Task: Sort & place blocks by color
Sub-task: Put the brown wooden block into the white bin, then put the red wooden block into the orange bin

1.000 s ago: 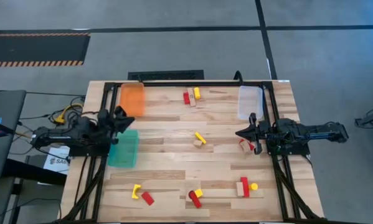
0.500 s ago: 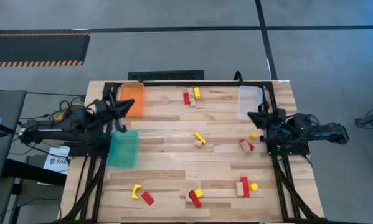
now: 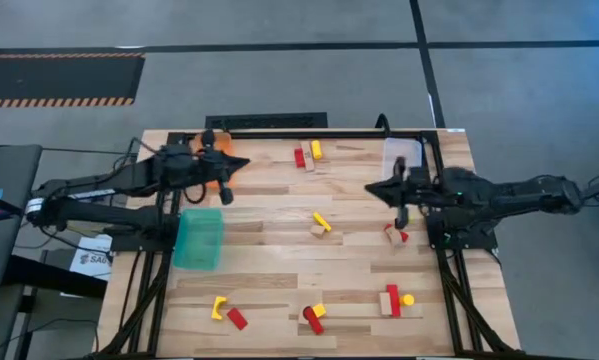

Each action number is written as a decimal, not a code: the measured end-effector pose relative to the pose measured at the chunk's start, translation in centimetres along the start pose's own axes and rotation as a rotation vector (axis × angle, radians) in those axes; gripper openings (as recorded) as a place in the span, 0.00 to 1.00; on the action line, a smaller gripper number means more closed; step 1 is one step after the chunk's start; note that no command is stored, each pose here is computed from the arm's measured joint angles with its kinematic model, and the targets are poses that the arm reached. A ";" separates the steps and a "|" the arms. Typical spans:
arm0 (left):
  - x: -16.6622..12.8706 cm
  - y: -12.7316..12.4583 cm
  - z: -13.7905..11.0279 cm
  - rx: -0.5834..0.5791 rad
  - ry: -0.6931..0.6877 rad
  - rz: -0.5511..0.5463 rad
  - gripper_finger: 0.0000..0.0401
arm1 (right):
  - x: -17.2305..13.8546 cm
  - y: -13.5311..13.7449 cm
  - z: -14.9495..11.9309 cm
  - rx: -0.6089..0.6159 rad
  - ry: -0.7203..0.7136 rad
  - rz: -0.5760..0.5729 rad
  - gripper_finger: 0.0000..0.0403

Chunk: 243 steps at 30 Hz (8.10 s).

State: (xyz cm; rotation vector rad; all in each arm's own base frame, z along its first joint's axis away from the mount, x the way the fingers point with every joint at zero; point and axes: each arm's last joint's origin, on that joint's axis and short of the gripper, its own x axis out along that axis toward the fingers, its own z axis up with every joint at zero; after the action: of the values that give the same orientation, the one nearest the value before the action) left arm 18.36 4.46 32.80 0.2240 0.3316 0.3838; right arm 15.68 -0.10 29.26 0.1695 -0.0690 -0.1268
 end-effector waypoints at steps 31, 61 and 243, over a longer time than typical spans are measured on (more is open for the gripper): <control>5.6 -0.8 0.4 -0.127 0.034 0.122 0.88 | 4.2 -0.1 -8.0 0.600 1.531 -0.800 0.87; 5.6 -0.8 0.2 -0.151 0.058 0.116 0.89 | 2.1 -1.6 -13.5 0.655 1.473 -0.874 0.37; 20.4 -6.3 -9.4 -1.572 0.393 -0.385 0.27 | 18.2 -3.3 -7.1 -0.065 0.972 -0.137 0.16</control>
State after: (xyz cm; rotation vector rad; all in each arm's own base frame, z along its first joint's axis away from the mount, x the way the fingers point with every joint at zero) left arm 34.92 8.38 16.83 -1.4504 0.3631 0.2125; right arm 33.85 -4.52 22.73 0.1568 0.9157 -0.1716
